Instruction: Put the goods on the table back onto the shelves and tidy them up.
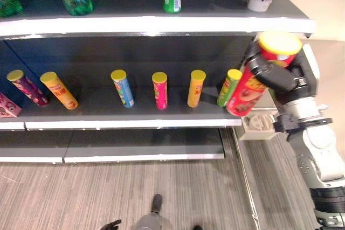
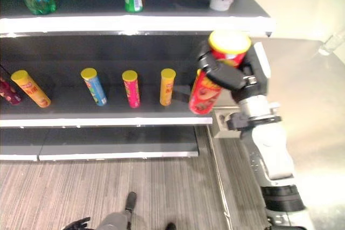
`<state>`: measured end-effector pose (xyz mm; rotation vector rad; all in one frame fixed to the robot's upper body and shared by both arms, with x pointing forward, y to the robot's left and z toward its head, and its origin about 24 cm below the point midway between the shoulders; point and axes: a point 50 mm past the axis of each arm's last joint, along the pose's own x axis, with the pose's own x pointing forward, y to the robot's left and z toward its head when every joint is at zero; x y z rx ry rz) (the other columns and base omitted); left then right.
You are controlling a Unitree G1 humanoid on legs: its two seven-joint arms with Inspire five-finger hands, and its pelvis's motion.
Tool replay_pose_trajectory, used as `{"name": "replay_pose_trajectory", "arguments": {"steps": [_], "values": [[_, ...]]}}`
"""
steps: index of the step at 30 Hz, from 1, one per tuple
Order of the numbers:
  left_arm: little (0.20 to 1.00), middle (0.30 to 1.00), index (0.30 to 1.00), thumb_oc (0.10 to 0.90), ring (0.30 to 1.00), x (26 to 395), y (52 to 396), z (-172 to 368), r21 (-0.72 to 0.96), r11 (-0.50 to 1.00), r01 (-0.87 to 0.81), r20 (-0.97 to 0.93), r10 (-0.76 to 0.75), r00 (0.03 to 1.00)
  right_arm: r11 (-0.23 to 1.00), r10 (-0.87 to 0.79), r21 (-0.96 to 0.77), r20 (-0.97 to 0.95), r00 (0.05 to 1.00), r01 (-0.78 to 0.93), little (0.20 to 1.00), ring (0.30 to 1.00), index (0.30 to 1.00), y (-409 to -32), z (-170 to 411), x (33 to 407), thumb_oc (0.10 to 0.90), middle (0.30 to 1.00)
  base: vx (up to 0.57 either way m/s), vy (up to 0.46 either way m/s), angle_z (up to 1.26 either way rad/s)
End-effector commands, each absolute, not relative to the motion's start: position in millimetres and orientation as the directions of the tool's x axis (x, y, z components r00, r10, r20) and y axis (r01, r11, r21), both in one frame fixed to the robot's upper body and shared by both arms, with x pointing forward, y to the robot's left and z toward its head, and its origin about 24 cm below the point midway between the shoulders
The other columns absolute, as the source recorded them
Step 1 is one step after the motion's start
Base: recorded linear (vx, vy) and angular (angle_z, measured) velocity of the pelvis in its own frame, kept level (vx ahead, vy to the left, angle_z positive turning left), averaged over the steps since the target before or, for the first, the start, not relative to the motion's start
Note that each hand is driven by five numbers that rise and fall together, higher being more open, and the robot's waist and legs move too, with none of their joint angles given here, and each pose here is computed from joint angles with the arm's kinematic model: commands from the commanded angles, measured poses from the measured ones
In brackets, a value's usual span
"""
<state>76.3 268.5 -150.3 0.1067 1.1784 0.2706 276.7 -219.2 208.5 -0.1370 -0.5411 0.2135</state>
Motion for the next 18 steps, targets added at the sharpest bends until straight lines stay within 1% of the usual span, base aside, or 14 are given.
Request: {"name": "replay_pose_trajectory", "arguments": {"steps": [1,6,10,11,14,16,18], "values": [[0.9,0.9,0.9,0.8,0.9,79,272,-147,0.253,0.963,-0.098,-0.878,0.271,0.395,0.954,0.294,-0.259,0.686,0.665,-0.154,0.3,0.3,0.3,-217,263,261,0.4,0.3,-0.09,0.417,0.02],[0.9,0.9,0.9,0.8,0.9,76,275,-146,0.268,0.961,-0.072,-0.876,0.274,0.396,0.96,0.272,-0.239,0.657,0.703,-0.148,0.3,0.3,0.3,-224,251,260,0.4,0.3,-0.06,0.519,0.29],[0.9,0.9,0.9,0.8,0.9,96,285,-138,0.331,0.944,0.013,-0.85,0.292,0.439,0.977,0.19,-0.196,0.654,0.732,-0.079,0.3,0.3,0.3,-232,238,255,0.4,0.3,-0.1,0.652,0.49],[0.9,0.9,0.9,0.8,0.9,99,289,-136,0.349,0.937,0.028,-0.844,0.302,0.444,0.979,0.184,-0.189,0.666,0.723,-0.076,0.3,0.3,0.3,-229,238,255,0.4,0.3,-0.16,0.454,0.34],[0.9,0.9,0.9,0.8,0.9,101,294,-132,0.349,0.937,-0.014,-0.832,0.317,0.456,0.978,0.202,-0.172,0.66,0.723,-0.117,0.3,0.3,0.3,-223,235,257,0.4,0.3,-0.13,0.427,0.21],[0.9,0.9,0.9,0.8,0.9,97,296,-133,0.349,0.937,-0.022,-0.838,0.322,0.441,0.977,0.212,-0.166,0.654,0.726,-0.135,0.3,0.3,0.3,-221,234,259,0.4,0.3,-0.08,0.268,0.18],[0.9,0.9,0.9,0.8,0.9,89,295,-137,0.341,0.939,-0.045,-0.854,0.329,0.403,0.971,0.239,-0.161,0.645,0.726,-0.177,0.3,0.3,0.3,-215,232,263,0.4,0.3,-0.1,0.174,0.16]]}}
